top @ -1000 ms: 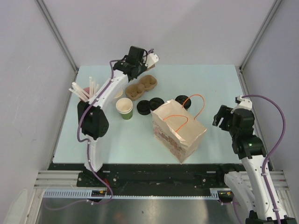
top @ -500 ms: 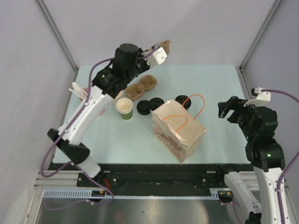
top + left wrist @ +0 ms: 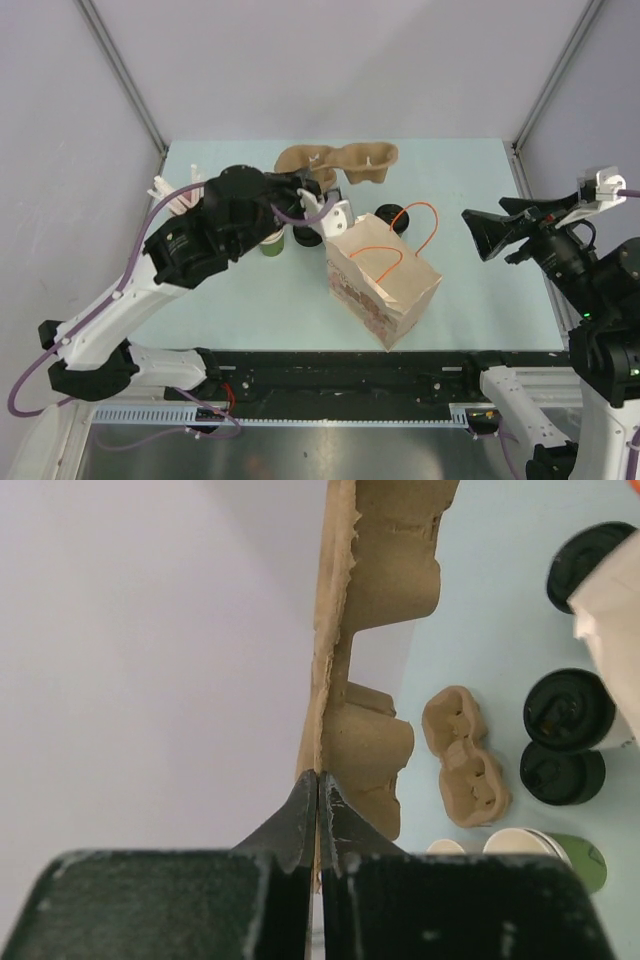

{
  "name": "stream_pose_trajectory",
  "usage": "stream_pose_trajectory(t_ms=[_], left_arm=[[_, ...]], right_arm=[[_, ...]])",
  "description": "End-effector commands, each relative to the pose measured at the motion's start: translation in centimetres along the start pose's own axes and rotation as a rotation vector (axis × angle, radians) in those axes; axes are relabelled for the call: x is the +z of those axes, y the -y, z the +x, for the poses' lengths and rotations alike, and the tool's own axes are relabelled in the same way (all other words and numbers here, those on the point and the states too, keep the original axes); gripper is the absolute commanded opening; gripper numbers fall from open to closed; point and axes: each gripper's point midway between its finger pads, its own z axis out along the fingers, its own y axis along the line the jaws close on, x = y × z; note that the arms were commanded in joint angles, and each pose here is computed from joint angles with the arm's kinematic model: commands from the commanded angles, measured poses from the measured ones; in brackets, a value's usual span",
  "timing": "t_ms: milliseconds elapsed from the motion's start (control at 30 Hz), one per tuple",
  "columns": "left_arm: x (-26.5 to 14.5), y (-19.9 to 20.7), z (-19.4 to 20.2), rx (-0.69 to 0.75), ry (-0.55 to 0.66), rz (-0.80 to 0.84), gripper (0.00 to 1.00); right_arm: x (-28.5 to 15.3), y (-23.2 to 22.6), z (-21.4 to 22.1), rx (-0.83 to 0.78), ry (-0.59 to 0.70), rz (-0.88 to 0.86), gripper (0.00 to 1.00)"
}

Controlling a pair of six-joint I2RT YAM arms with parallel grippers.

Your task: Pack the takeout coffee

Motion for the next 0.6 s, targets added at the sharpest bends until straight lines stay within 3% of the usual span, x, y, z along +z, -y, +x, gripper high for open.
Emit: stream_pose_trajectory(t_ms=[0,267,400,567], left_arm=[[-2.7,0.7,-0.7,0.208,0.045,-0.003,0.00],[-6.6,3.8,-4.0,0.371,0.216,0.028,0.01],[-8.1,6.1,-5.9,0.458,0.324,0.059,0.00],[-9.3,8.6,-7.8,0.528,0.435,0.096,0.01]], right_arm=[[-1.8,-6.7,-1.6,-0.106,-0.044,-0.372,0.83],[-0.8,-10.4,-2.9,-0.264,-0.032,-0.707,0.82],[-1.9,-12.5,-2.5,-0.377,-0.014,-0.955,0.81],[-2.3,-13.2,-2.1,-0.463,0.030,-1.114,0.77]])
